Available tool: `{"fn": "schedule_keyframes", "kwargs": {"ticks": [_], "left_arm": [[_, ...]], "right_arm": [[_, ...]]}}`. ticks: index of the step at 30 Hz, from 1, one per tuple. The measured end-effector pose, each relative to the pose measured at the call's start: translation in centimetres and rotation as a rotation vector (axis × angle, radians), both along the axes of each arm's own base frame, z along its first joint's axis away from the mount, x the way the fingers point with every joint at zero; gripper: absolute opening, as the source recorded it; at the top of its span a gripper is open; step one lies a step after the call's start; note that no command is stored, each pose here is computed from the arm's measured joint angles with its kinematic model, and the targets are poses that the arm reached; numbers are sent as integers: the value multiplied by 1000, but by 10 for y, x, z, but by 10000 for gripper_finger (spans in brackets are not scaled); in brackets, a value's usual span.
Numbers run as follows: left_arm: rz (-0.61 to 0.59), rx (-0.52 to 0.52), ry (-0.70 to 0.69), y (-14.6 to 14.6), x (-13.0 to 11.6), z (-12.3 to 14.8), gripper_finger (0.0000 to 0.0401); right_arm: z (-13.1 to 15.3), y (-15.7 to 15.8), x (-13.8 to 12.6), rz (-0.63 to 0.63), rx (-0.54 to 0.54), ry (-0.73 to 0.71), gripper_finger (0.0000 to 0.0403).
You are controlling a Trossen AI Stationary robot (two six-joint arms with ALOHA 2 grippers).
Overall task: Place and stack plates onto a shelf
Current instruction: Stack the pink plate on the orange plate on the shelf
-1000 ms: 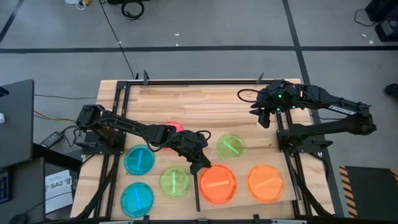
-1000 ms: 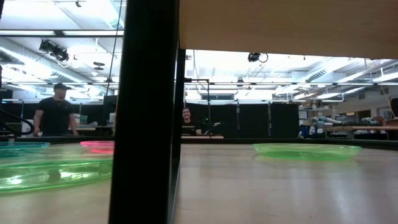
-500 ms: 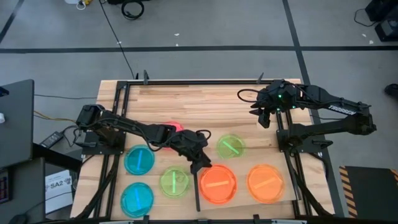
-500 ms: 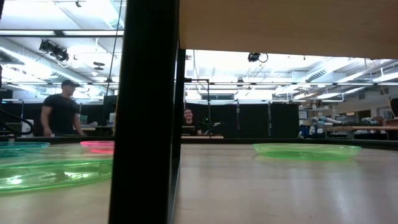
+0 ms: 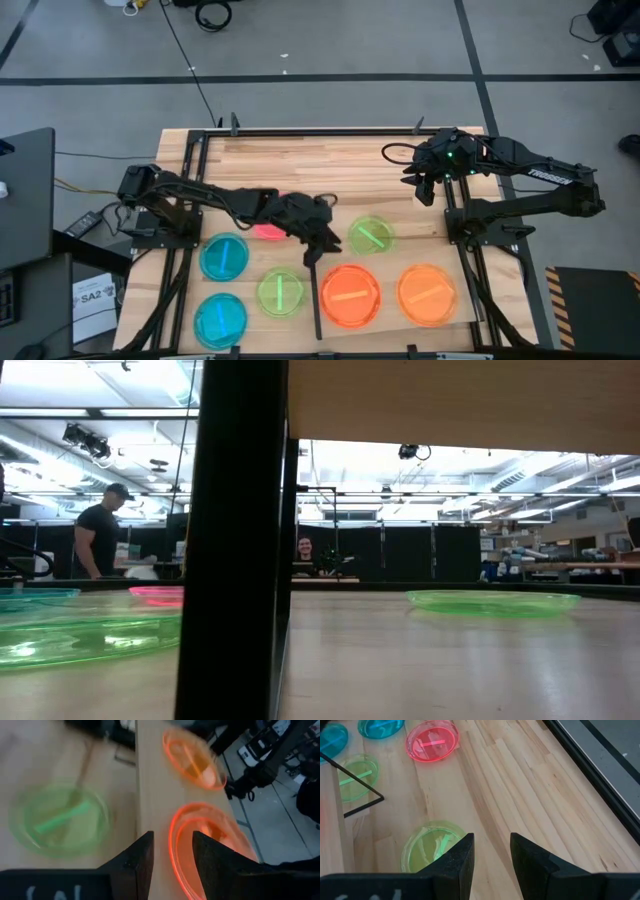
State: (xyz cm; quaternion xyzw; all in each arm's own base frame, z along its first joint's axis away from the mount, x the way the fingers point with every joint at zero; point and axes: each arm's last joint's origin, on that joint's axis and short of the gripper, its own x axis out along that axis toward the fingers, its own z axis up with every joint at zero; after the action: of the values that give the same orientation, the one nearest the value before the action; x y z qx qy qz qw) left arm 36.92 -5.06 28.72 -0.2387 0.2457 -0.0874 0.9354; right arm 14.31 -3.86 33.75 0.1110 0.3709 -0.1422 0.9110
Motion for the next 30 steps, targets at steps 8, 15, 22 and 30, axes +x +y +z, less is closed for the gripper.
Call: {"fn": "schedule_keyframes", "kwargs": {"ticks": [8, 15, 22, 30], "left_arm": [[35, 163, -71, 40, -33, 40, 141], [120, 310, 0, 71, -61, 53, 141], [150, 386, 81, 95, -72, 50, 141], [160, 437, 108, 111, -76, 47, 141]], "right_arm": [[0, 0, 0, -19, -5, -1, 132], [2, -2, 7, -38, 5, -49, 132], [-5, -7, 25, -52, 27, -20, 132], [-21, -12, 45, -44, 53, 70, 132]]}}
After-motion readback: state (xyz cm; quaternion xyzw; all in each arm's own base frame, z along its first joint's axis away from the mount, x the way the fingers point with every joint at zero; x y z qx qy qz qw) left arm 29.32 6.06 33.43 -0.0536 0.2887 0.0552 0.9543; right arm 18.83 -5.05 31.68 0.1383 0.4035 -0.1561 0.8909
